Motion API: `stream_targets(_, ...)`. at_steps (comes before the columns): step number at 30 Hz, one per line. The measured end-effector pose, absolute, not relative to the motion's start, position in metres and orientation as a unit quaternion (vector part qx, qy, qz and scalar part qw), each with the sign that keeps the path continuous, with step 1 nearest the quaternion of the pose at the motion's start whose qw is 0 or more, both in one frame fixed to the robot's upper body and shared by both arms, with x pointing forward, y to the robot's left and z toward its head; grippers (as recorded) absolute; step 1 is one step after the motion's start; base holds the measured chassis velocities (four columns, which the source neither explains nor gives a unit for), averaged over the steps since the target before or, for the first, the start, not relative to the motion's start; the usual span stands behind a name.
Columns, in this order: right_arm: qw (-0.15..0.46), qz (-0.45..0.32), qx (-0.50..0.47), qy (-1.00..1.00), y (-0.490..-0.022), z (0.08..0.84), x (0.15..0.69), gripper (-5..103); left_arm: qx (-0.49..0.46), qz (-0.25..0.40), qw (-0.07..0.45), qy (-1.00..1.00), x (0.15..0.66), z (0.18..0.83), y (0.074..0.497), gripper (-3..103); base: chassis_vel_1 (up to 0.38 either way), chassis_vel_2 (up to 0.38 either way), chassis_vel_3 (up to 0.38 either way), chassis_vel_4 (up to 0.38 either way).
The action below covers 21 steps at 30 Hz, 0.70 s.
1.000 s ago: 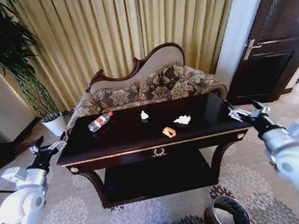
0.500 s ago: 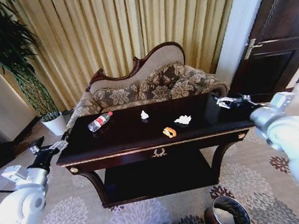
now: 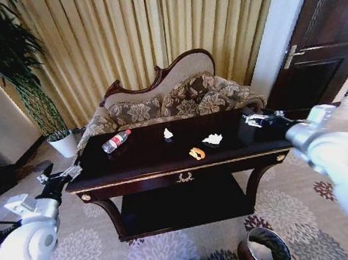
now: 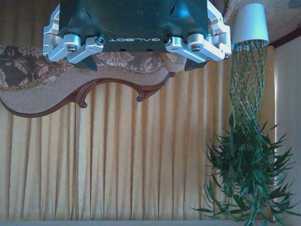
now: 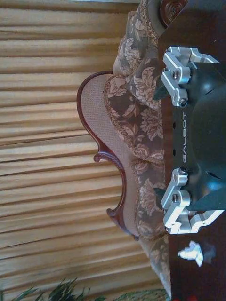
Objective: Move to the front of the table and place the trash on the table into the trash bin.
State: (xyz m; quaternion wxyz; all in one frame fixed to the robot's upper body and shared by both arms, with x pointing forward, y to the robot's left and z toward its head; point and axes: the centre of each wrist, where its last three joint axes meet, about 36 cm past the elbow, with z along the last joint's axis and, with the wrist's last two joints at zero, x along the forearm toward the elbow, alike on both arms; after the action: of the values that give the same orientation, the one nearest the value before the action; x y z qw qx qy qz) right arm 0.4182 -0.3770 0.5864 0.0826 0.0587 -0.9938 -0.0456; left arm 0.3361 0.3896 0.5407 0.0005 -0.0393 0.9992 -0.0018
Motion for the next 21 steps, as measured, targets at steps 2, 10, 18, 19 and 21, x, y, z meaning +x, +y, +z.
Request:
stream_targets(2,0.086,-0.046,0.060,-0.993,-0.374,0.585,0.432,100,-0.039,0.000,0.002,0.999,0.338,0.541,0.391,100,0.000,0.000,0.000,0.000)
stream_targets(10,0.110,-0.014,0.047,-0.993,-0.363,0.570,0.475,100,-0.025,0.023,-0.016,0.999,0.342,0.554,0.397,100,0.000,0.000,0.000,0.000)
stream_targets(18,0.158,0.014,0.053,-0.986,-0.346,0.540,0.481,100,-0.022,0.029,-0.051,0.998,0.344,0.568,0.396,100,0.000,0.000,0.000,0.000)
stream_targets(19,0.158,0.014,0.053,-0.986,-0.346,0.540,0.481,100,-0.022,0.029,-0.051,0.998,0.344,0.568,0.396,100,0.000,0.000,0.000,0.000)
stream_targets(21,0.165,0.019,0.051,-0.985,-0.347,0.536,0.481,100,-0.023,0.030,-0.054,0.998,0.345,0.569,0.398,100,0.000,0.000,0.000,0.000)
